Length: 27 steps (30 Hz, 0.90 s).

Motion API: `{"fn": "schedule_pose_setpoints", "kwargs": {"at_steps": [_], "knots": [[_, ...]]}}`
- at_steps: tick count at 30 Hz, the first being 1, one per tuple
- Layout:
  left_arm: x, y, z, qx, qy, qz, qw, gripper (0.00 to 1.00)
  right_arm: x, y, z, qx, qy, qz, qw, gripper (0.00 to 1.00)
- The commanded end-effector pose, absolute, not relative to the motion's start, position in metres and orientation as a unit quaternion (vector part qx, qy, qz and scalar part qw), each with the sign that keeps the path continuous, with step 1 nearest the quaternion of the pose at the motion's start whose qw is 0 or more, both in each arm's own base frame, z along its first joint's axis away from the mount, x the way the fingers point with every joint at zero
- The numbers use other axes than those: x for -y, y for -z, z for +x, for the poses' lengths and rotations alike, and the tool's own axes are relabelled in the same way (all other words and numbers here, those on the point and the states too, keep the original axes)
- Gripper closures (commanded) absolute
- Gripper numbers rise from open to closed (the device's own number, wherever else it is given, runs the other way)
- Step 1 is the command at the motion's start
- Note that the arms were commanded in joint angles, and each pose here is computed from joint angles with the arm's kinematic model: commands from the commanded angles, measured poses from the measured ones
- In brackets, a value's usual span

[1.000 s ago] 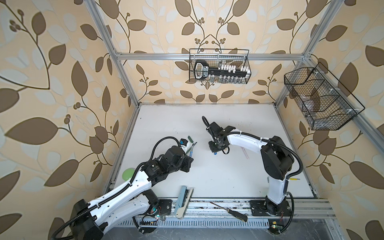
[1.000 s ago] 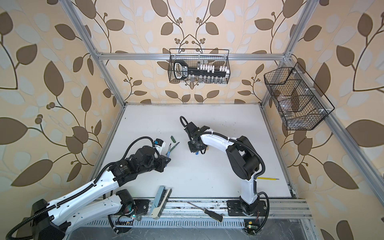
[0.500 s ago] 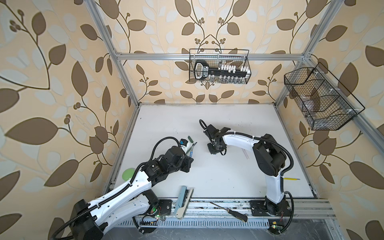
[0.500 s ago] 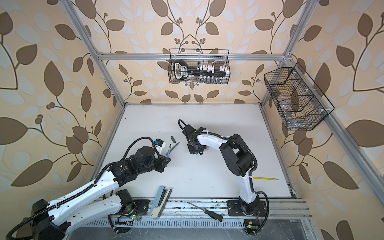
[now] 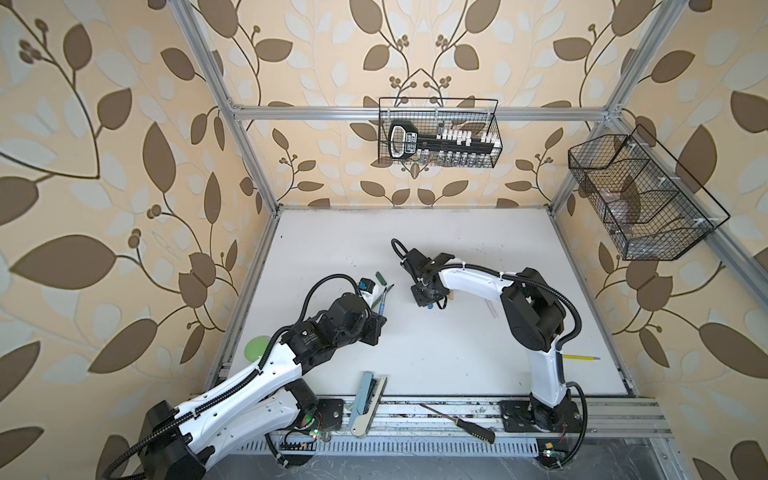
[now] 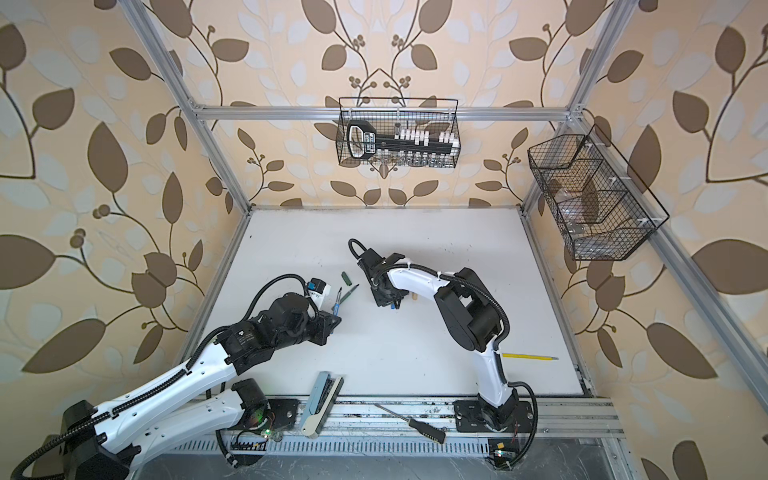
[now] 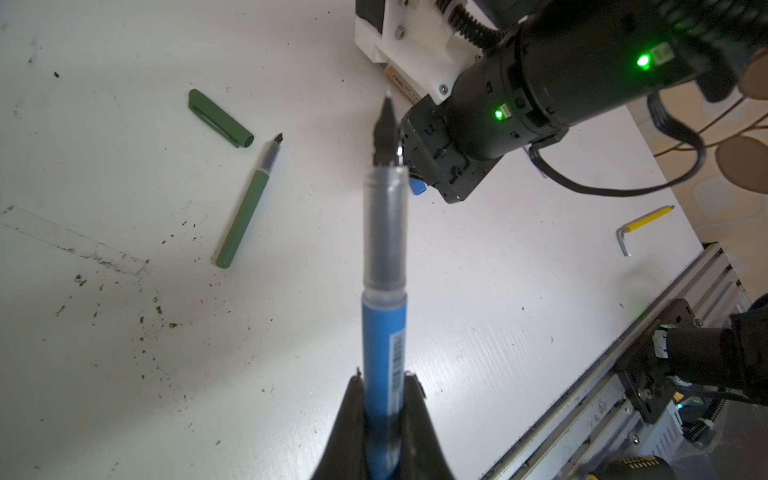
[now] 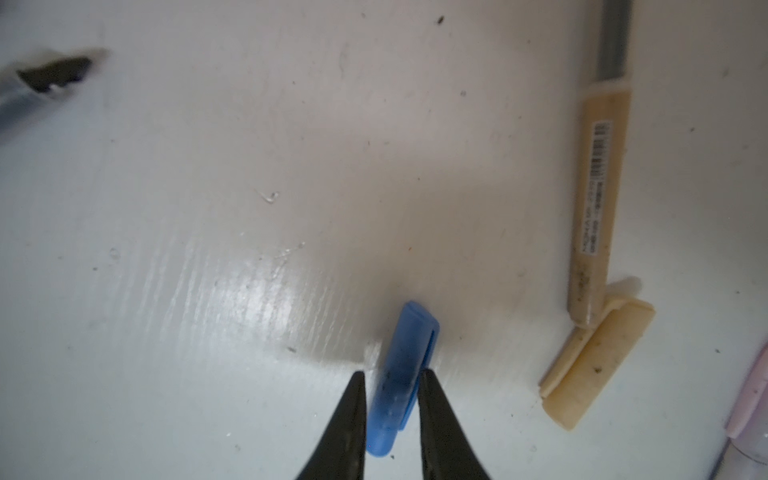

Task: Insert the pens into the pen caps
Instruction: 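Close the right gripper on the blue cap, then lift the blue cap and carry it above the pen nib held by the left gripper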

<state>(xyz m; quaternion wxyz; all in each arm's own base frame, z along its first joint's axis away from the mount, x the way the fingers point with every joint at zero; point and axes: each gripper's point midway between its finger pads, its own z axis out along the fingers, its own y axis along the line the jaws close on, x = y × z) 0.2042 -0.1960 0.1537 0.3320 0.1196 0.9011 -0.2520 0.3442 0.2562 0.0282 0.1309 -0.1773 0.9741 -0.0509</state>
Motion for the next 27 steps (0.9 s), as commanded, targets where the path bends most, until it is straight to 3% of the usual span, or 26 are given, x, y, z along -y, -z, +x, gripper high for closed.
{"fn": "schedule_pose_setpoints", "kwargs": {"at_steps": [1, 18, 20, 27], "knots": [[0.194, -0.156, 0.205, -0.897, 0.252, 0.125, 0.341, 0.9, -0.255, -0.019, 0.342, -0.974, 0.071, -0.181, 0.119, 0.76], [0.206, -0.156, 0.204, -0.89, 0.272, 0.147, 0.336, 0.9, -0.242, -0.028, 0.346, -0.967, 0.097, -0.19, 0.136, 0.82], [0.214, -0.156, 0.202, -0.884, 0.286, 0.165, 0.329, 0.91, -0.244, -0.036, 0.348, -0.968, 0.07, -0.186, 0.15, 0.83], [0.249, -0.16, 0.205, -0.856, 0.335, 0.224, 0.326, 0.93, -0.262, -0.088, 0.348, -0.95, -0.153, -0.146, 0.23, 0.83]]}}
